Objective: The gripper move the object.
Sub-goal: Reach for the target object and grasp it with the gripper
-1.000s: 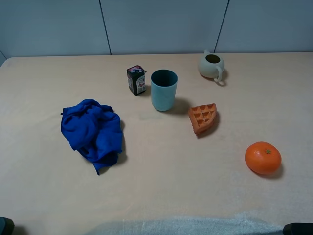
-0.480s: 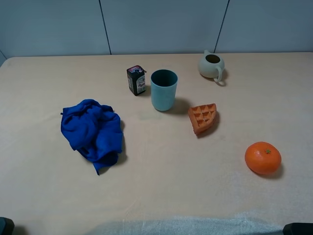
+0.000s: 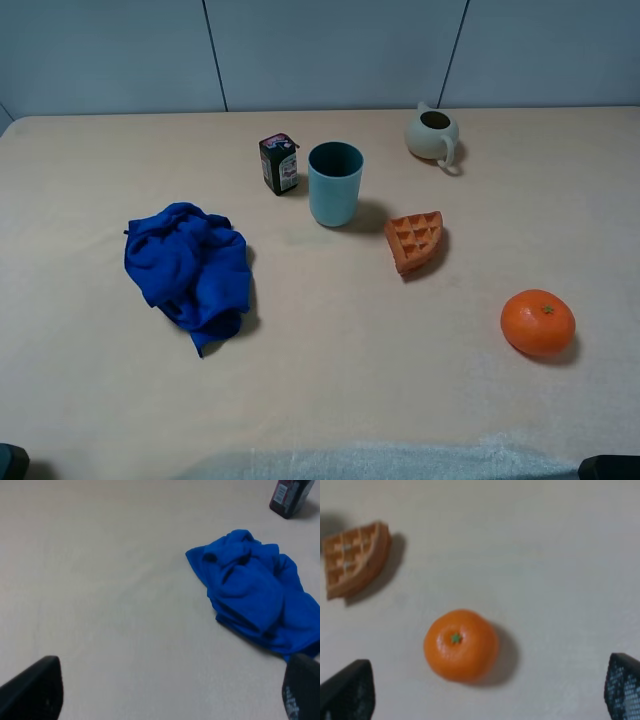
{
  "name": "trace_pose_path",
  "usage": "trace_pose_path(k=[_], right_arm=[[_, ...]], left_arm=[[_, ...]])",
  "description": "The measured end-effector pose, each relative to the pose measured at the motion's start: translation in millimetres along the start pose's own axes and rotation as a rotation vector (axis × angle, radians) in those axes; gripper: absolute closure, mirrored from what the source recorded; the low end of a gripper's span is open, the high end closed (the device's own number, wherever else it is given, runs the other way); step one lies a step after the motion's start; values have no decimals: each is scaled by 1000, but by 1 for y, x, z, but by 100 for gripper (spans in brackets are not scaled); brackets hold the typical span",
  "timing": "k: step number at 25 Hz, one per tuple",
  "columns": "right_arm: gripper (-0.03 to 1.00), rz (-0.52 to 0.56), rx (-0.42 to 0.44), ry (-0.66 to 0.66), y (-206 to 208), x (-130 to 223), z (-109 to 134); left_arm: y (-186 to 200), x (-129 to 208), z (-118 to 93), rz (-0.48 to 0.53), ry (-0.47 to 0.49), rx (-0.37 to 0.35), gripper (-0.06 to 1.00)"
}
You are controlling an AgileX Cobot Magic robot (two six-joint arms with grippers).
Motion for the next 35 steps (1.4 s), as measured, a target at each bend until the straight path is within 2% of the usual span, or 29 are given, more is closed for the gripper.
trace_pose_path(k=[8, 16, 23, 35], right_arm=[[27, 135, -35, -39, -17, -25, 0], [27, 319, -63, -237, -52, -27, 2], [27, 416, -47, -368, -76, -27, 2], [27, 586, -29, -436, -116, -18, 0]], left_arm=[[0, 0, 0, 0, -1, 0, 6], [0, 0, 0, 0, -1, 0, 6], [0, 0, 0, 0, -1, 0, 6], [0, 0, 0, 0, -1, 0, 6]])
Point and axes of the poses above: a point on each arm's last joint axis where the gripper is mounted, y pointing back along that axis away from the gripper, z along the wrist's bending axis when the last joint is at zero, x = y × z, the point moved 5 cm from there along -y, pointing out along that axis toward the gripper, and after that the axes turned 11 degrees about y, right-handed, at the moved point
